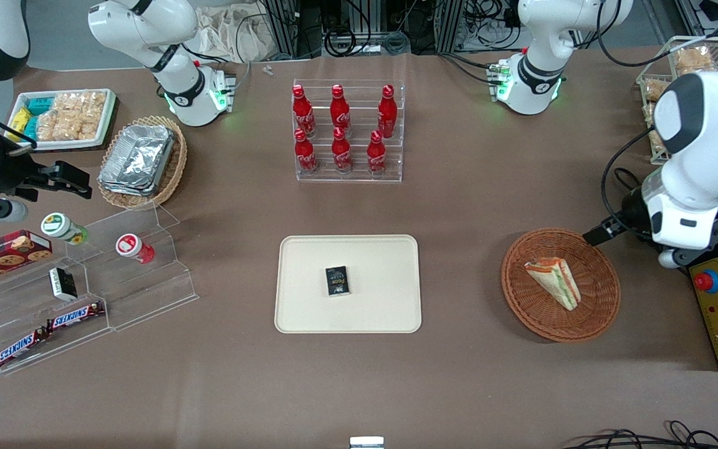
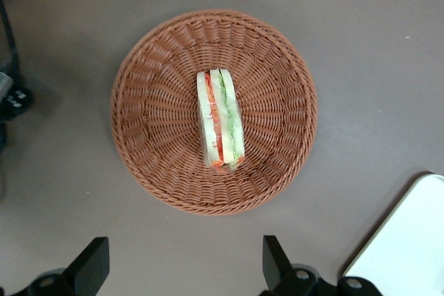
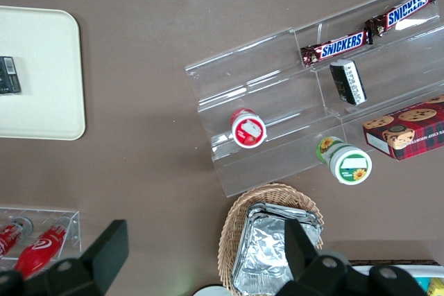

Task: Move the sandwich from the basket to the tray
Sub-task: 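Move the left gripper over the sandwich and lower it into the basket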

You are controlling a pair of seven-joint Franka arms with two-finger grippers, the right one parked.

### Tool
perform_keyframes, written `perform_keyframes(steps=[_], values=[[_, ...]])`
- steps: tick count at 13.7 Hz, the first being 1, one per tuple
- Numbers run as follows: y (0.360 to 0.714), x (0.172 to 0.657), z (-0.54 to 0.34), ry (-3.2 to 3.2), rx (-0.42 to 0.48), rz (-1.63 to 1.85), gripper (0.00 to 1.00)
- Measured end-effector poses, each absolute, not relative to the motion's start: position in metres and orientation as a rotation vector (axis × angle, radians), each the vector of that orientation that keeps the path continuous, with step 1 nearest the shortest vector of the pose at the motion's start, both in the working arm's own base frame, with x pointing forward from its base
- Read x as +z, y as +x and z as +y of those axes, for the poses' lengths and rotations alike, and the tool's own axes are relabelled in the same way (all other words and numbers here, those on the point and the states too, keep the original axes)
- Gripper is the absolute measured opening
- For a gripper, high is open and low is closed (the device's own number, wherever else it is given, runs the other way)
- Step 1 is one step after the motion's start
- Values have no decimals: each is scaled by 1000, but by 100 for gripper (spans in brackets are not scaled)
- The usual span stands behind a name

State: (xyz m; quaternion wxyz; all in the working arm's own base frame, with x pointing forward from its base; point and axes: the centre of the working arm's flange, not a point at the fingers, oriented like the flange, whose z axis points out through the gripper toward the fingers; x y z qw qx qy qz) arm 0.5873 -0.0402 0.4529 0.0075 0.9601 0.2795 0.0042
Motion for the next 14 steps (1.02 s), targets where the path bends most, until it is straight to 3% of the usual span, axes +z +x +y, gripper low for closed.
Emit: perform_keyframes(steps=[7,14], values=[[611,366,-63,3001,-10,949,100],[623,309,-61,3020,-6,952,100]])
